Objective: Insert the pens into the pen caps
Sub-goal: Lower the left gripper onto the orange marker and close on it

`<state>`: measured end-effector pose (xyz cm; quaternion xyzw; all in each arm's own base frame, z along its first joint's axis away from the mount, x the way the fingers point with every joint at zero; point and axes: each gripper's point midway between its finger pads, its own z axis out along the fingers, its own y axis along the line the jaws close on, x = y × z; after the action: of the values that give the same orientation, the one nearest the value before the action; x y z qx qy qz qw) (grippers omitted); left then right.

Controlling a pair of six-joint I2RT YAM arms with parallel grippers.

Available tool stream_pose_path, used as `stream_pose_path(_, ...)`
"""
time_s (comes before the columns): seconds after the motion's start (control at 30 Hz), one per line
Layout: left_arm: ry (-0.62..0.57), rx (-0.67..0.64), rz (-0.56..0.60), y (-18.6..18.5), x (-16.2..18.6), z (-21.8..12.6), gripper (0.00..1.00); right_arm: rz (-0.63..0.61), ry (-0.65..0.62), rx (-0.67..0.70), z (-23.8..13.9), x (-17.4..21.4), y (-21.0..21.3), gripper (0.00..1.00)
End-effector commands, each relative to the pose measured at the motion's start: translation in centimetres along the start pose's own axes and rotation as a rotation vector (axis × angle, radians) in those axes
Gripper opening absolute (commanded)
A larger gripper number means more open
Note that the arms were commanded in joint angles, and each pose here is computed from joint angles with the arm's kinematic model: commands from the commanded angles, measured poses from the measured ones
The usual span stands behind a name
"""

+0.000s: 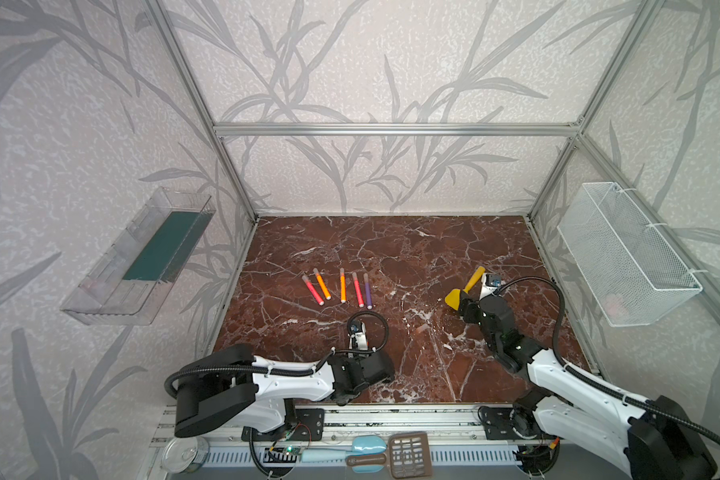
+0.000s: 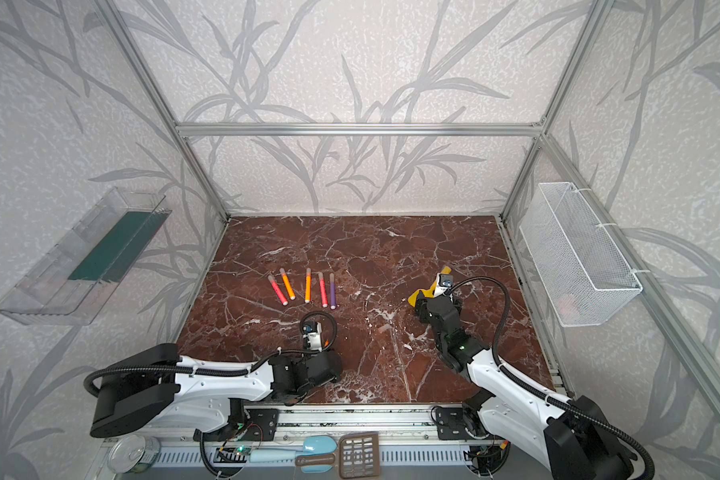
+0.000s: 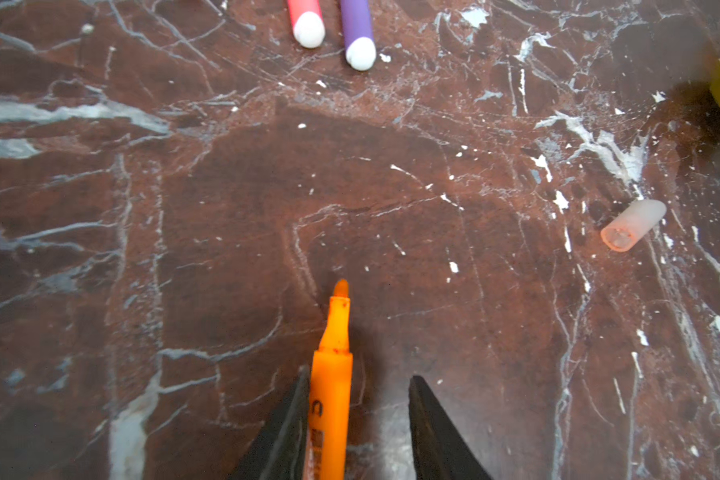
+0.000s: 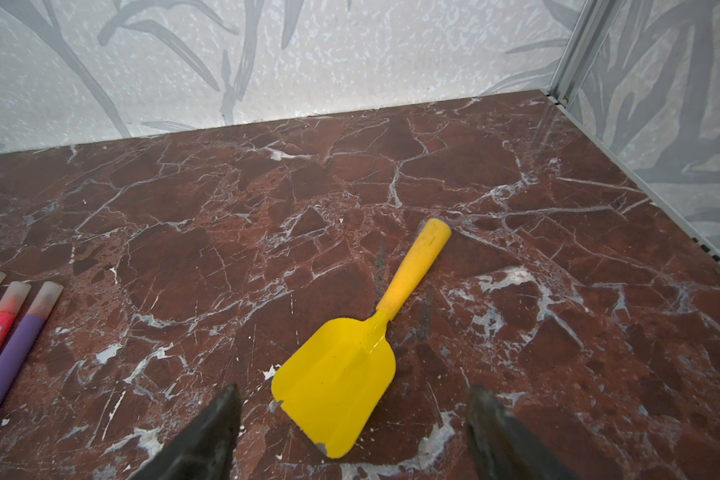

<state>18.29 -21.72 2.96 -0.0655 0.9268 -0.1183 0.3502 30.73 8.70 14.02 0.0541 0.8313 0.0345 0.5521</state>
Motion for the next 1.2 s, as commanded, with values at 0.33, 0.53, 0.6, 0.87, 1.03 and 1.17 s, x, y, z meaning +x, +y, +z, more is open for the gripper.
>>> stream_pose_path(0.33,-0.015,-0.086,0.13,-0.2,-2.3,-2.1,0.41,0.01,-0.022,-0.015,-0.1,-0.5,0.2,0.83)
stream_pose_path(0.53,0.114,-0.131,0.202,0.2,-0.9,-3.1,0.37,0.016,-0.03,-0.006,-0.2,-0.6,0.0,0.83)
stream_pose_path(0.6,0.131,-0.119,0.204,0.3,-0.5,-3.2,0.37,0.018,-0.032,-0.002,-0.2,-0.6,-0.1,0.83)
stream_pose_path(0.87,0.183,-0.143,0.25,-0.2,1.4,-1.4,0.38,0.013,-0.023,-0.009,0.1,-0.6,0.2,0.83)
stream_pose_path(1.03,0.237,-0.213,0.294,0.4,3.3,0.1,0.35,0.008,-0.017,-0.007,0.2,-0.5,0.3,0.83)
stream_pose_path(1.17,0.254,-0.261,0.332,0.5,3.8,0.6,0.32,0.01,-0.02,-0.006,0.1,-0.5,0.2,0.83)
